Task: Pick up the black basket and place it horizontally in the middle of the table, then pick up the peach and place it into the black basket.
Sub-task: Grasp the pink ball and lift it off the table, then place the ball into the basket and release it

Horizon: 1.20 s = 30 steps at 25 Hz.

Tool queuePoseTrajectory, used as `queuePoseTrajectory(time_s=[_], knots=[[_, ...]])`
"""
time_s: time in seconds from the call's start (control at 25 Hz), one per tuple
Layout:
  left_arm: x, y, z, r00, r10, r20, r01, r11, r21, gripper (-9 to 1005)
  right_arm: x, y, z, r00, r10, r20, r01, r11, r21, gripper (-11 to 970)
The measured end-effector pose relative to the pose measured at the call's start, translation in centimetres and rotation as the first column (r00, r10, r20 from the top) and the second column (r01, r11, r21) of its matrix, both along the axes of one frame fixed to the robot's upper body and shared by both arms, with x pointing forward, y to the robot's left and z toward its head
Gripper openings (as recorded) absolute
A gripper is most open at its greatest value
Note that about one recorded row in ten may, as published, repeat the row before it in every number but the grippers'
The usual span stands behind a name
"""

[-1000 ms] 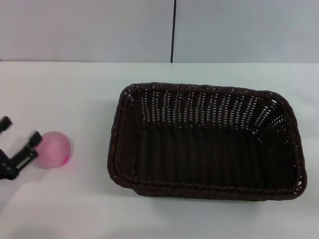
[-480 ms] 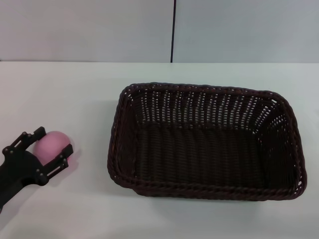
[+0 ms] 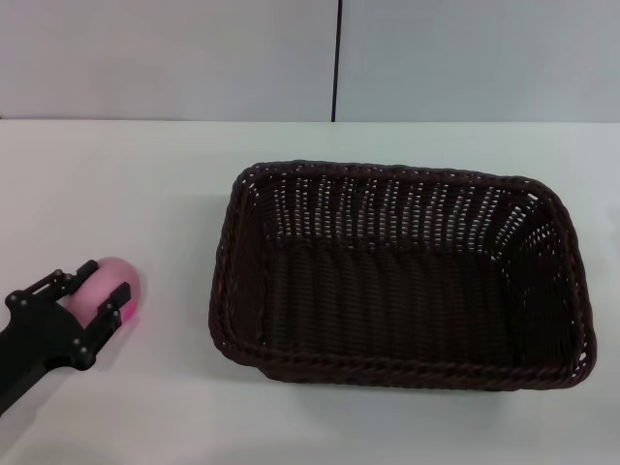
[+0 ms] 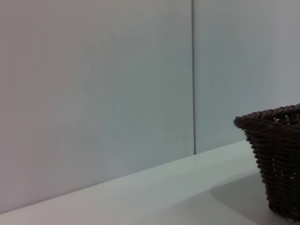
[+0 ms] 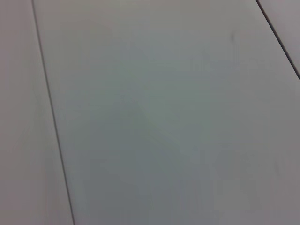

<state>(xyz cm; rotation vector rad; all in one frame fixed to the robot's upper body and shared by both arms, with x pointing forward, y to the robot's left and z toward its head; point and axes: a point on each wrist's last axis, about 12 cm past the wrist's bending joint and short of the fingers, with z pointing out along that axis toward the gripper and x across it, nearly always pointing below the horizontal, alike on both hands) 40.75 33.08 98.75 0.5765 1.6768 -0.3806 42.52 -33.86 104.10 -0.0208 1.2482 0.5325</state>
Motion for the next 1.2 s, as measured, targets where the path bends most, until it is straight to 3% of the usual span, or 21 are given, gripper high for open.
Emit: queuePoseTrajectory(time_s=[0.16,0.28,0.56,0.8,0.96,1.2], knots=[[-0.1,-0.1,-0.1,1.0,0.004,-0.003,-0.004,1.0,0.002,492,0.3,0.3,-0.4,1.0,-0.003,-0.031,0.004,1.0,0.011,448],[0.0,-0.1,-0.1,1.0,0.006,-0.003,-0.006,1.0,0.002,302,0.4,0.4,-0.6,0.999,-0.009,-0.04,0.01,1.0,0.005,448],[0.3,0.0,0.8,0.999,0.016,0.043,-0.013,0.998,-0.056,245,0.3,0.5,-0.8,0.999,-0.015,-0.048,0.015,1.0,0.001,450],[1.9,0.5,4.1,0.988,-0.046,0.149,0.079,0.972,-0.223,217,0.3,0.6,-0.8,0.999,-0.015,-0.048,0.015,1.0,0.002,450],[3.2,-0.5,5.7,0.968,-0.133,0.211,0.19,0.942,-0.275,194,0.4,0.7,-0.7,0.999,-0.009,-0.043,0.009,1.0,0.007,449],[5.1,-3.9,6.7,0.928,-0.302,0.218,0.365,0.857,-0.365,143,0.5,0.8,-0.6,0.999,-0.004,-0.035,0.004,1.0,0.01,449]])
